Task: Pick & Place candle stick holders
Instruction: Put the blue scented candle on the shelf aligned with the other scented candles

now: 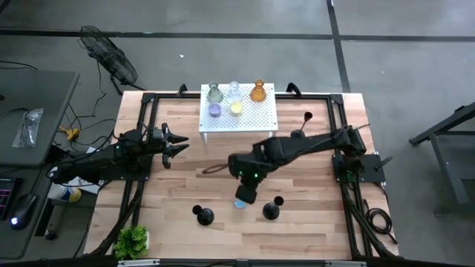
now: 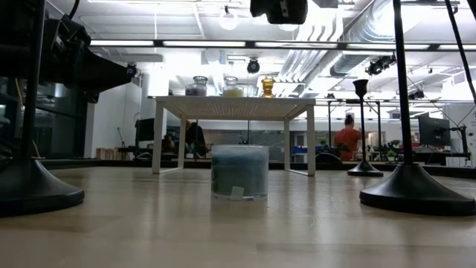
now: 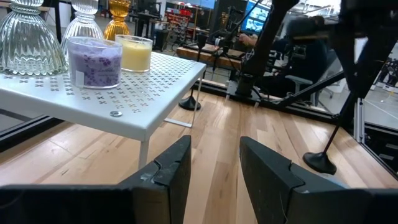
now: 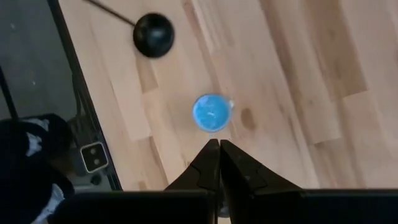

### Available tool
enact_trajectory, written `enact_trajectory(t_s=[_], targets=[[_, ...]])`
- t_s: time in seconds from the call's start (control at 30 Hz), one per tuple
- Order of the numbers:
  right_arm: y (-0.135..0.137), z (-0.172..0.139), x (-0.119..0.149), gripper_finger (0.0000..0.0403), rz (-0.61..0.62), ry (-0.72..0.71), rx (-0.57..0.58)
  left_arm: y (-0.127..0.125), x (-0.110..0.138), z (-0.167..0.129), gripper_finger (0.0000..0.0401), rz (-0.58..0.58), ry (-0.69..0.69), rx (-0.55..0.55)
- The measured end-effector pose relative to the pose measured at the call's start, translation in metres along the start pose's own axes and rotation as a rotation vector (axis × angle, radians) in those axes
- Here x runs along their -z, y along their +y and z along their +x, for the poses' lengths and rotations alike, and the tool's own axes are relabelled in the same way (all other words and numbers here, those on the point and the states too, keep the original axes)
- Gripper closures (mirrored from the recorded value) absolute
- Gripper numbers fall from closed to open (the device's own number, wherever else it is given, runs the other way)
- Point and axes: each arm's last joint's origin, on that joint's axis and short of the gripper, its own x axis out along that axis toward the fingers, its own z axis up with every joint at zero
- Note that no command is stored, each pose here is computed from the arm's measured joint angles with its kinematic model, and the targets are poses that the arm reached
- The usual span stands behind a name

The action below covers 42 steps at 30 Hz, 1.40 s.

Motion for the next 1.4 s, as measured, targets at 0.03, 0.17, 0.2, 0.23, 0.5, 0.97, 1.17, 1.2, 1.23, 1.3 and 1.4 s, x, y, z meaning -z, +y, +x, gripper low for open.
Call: enact_trajectory(t_s=[0.03,0.17,0.2,0.23,0.5,0.97,1.17,1.2,1.23,1.3,1.4], targets=[[0.003,0.004,0.001,0.0399,-0.008,0.009,0.001,0.0,0.0,0.0,0.0267,0.0,0.0,0.0],[0.012,0.017,0.006,0.0399,-0.019,0.032,0.013,0.0,0.0,0.0,0.0267,0.0,-0.001,0.0],[0.013,0.018,0.007,0.0398,-0.012,0.031,0.016,0.0,0.0,0.0,0.0267,0.0,0.0,0.0],[0.015,0.018,0.008,0.0398,-0.002,0.025,0.025,0.0,0.0,0.0,0.0267,0.0,0.0,0.0],[0.02,0.023,0.014,0.0326,0.167,-0.006,0.092,0.0,0.0,0.0,0.0267,0.0,0.0,0.0],[0.009,0.095,0.019,0.016,0.647,0.045,0.121,0.0,0.0,0.0,0.0267,0.0,0.0,0.0],[0.005,0.11,0.016,0.013,0.729,0.032,0.153,0.0,0.0,0.0,0.0267,0.0,0.0,0.0],[0.005,0.111,0.016,0.0125,0.736,0.028,0.15,0.0,0.0,0.0,0.0267,0.0,0.0,0.0],[0.005,0.112,0.016,0.0121,0.741,0.029,0.151,0.0,0.0,0.0,0.0267,0.0,0.0,0.0],[0.004,0.117,0.016,0.0112,0.749,0.026,0.16,0.0,0.0,0.0,0.0267,0.0,0.0,0.0],[0.004,0.122,0.015,0.0102,0.768,0.025,0.164,0.0,0.0,0.0,0.0267,0.0,0.0,0.0]])
